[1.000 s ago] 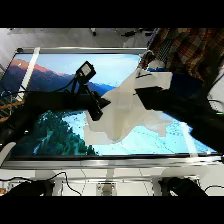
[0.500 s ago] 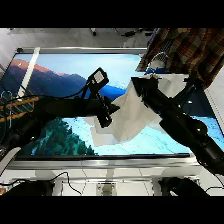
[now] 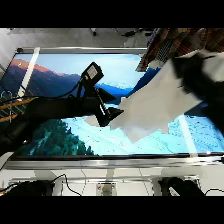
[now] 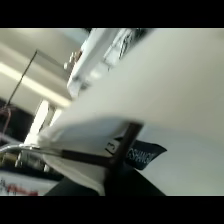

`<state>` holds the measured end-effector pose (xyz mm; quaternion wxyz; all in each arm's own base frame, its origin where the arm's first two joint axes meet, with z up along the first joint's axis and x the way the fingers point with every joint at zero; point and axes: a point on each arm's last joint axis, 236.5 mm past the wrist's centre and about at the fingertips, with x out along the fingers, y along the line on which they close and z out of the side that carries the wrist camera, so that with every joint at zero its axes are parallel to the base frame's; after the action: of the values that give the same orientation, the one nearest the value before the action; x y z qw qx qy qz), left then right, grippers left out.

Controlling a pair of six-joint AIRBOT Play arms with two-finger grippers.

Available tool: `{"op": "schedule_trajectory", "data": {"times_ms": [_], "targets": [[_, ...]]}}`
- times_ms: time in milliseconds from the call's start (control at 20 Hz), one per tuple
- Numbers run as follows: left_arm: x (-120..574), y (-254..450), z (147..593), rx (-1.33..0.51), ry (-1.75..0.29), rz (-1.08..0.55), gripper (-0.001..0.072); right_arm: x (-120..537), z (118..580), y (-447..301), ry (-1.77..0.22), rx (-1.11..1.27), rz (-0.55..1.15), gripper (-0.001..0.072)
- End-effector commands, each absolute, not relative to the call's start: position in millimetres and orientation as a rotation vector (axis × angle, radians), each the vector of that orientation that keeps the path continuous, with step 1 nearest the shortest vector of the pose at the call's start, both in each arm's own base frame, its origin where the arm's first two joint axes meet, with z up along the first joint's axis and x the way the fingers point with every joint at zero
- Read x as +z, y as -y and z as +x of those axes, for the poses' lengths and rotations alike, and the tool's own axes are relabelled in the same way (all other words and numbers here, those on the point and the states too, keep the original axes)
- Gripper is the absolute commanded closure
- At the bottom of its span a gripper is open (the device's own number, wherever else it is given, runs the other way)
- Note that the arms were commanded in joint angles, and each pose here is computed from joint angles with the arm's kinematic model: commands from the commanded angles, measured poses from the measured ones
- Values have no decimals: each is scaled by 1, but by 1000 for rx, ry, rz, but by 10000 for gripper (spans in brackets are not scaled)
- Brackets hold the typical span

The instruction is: Fold the clothes and pants, and hang the long-sleeved shirts on hangers.

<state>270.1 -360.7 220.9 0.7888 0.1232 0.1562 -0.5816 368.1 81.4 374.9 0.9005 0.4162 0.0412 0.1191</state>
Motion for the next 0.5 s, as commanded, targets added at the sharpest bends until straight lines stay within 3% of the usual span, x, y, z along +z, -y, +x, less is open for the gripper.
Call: {"op": "schedule_trajectory", "data": {"times_ms": [0,450], "targets": [[238,355,264,-1247,-299,257,115,437,344,-8,38,86,789,668],[250,351,258,-1246,-270,257,115,528,333,79,208,-39,896,667]]}}
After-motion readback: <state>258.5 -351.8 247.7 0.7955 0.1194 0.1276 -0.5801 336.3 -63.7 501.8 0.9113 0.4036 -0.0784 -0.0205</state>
